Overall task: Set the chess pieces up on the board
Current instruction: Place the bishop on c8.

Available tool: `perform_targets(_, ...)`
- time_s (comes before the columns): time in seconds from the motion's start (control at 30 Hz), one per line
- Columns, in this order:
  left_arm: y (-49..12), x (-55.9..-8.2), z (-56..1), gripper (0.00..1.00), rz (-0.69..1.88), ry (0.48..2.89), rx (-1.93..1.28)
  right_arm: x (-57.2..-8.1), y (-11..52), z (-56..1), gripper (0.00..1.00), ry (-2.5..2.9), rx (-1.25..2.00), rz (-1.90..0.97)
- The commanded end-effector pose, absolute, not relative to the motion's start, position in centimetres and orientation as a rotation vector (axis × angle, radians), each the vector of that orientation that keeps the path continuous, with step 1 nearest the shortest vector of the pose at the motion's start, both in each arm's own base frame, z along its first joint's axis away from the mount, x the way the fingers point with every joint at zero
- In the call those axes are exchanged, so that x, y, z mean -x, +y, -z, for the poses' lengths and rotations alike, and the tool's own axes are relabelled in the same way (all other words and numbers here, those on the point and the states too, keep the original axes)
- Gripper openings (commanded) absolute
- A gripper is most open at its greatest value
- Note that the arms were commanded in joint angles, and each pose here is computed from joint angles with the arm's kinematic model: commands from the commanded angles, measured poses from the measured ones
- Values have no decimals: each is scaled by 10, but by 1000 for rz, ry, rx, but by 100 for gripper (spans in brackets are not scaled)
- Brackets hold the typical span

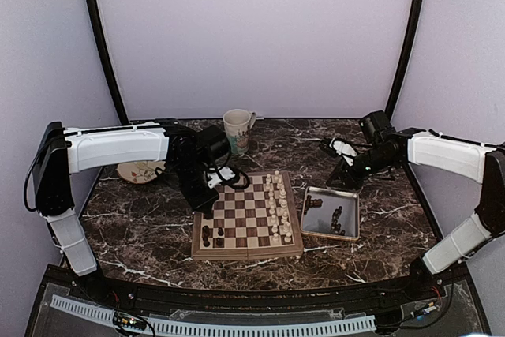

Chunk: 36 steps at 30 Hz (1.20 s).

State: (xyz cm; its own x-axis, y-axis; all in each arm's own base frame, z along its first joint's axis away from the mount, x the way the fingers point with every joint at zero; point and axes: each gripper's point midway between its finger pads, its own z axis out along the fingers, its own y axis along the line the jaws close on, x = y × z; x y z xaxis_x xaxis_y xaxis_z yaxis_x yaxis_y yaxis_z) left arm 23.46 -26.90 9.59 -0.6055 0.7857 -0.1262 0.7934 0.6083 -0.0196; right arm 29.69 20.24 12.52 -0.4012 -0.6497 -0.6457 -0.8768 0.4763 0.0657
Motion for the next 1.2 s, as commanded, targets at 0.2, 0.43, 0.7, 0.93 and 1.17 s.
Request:
perform_targets(0.2,-268,-226,-85,5,153,2755,-1371,-297,203,-118,29,2186,1277,-542)
perform_targets(0.43,-264,-226,-81,5,121,2763,-1371,-296,203,-118,29,2189,1278,-546)
perform_targets(0.7,-266,-228,-78,7,120,2766,-1374,-296,203,-118,29,2189,1280,-544)
perform_targets(0.93,-265,-228,-77,12,111,2770,-1371,-296,202,-116,29,2194,1281,-545)
perform_targets(1.17,-264,-229,-83,25,110,2759,-1356,-296,202,-115,29,2200,1281,-546)
